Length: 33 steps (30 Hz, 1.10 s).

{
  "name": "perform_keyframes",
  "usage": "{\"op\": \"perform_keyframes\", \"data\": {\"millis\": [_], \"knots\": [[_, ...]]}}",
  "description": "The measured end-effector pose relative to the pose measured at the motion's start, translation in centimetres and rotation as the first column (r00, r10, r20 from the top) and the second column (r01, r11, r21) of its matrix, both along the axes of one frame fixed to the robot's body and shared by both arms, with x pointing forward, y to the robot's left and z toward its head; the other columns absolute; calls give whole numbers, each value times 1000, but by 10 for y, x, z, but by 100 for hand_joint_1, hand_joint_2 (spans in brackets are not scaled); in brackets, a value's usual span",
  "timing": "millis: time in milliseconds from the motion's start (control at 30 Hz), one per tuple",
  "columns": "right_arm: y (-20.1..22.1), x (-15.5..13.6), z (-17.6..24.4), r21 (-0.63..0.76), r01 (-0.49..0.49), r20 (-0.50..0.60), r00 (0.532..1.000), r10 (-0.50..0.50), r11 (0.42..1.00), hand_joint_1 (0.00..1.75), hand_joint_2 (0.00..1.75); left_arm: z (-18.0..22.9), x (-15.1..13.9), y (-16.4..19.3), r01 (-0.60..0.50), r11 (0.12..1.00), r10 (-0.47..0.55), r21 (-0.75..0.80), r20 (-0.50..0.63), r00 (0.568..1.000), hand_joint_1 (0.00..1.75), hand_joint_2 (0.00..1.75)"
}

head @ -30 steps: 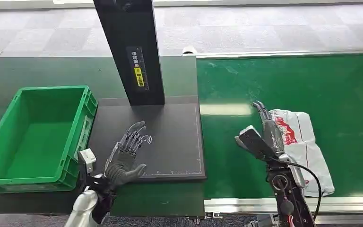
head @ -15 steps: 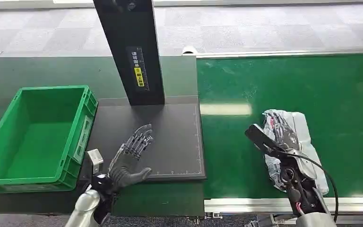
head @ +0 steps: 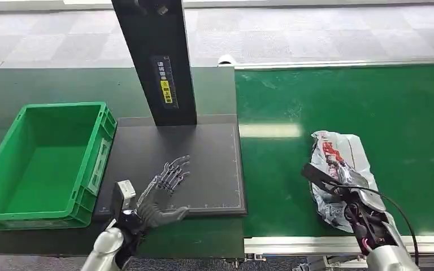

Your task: Moved the parcel from conveyor to table for the left to box.

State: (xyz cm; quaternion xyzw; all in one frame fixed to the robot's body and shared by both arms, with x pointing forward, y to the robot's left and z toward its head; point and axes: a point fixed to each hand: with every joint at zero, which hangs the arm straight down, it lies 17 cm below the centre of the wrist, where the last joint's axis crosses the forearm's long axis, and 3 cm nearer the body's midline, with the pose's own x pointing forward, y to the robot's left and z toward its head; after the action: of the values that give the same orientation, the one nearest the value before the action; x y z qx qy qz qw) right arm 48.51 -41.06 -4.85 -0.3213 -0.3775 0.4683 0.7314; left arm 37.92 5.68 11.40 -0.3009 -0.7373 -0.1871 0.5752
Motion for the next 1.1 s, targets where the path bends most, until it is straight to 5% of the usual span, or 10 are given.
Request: {"op": "perform_keyframes", "data": {"millis": [333, 367, 400, 433, 733, 1100], "knots": [[-31, -3, -3, -132, 111, -54, 991, -119, 985, 0, 175, -9, -4, 1, -9, 1000, 9, 14, -16, 1000, 0, 175], [-31, -3, -3, -134, 112, -55, 991, -120, 985, 10, 175, -9, -5, 1, -9, 1000, 9, 14, -17, 1000, 0, 175], [-31, -3, -3, -135, 112, -57, 991, -121, 984, 145, 175, -10, -5, 1, -9, 1000, 9, 14, -18, 1000, 0, 175], [-31, -4, -3, -136, 113, -59, 991, -122, 984, 175, 175, -10, -5, 1, -9, 1000, 9, 14, -19, 1000, 0, 175], [-30, -1, -2, -140, 105, -54, 992, -114, 984, 175, 175, -11, -8, 2, -16, 1000, 16, 19, -23, 1000, 0, 175], [-1, 25, 26, -15, 14, 133, 991, -12, 1000, 175, 175, -8, -13, 7, -28, 1000, 28, 13, -20, 999, 0, 175]]}}
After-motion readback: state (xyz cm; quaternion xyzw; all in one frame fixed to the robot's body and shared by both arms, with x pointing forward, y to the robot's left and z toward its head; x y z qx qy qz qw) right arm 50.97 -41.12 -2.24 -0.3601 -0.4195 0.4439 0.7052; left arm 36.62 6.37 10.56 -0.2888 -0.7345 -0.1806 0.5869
